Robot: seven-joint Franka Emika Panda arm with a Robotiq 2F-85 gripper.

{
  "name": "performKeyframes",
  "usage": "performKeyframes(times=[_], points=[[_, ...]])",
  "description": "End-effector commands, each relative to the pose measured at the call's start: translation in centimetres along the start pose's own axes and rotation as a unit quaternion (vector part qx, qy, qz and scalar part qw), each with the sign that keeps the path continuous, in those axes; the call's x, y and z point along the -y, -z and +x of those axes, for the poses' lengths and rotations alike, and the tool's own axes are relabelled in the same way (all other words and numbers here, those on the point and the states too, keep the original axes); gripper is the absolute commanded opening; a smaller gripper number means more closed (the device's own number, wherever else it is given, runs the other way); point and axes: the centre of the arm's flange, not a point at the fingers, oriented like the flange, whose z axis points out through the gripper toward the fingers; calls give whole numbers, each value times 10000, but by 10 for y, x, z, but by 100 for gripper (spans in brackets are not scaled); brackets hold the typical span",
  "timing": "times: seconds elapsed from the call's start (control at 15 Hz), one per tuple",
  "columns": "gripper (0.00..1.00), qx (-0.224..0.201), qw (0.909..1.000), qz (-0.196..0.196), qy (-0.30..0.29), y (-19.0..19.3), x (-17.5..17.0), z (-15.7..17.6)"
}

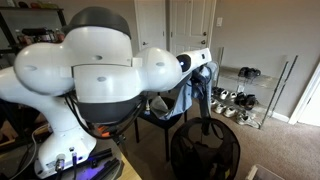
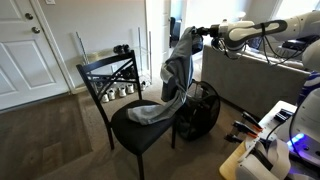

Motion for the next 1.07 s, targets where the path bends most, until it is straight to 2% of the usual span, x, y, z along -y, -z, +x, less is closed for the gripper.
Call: performKeyframes(times=[0.0, 0.13, 0.33, 0.53, 1.0], points=[[2, -618, 9974, -365, 103, 37, 62, -16], [2, -793, 9954, -527, 110, 53, 48, -5], [2, -963, 9948, -298, 121, 79, 32, 5], [2, -971, 9952, -84, 80, 94, 45, -2], [2, -923, 9957, 117, -24, 111, 85, -35]])
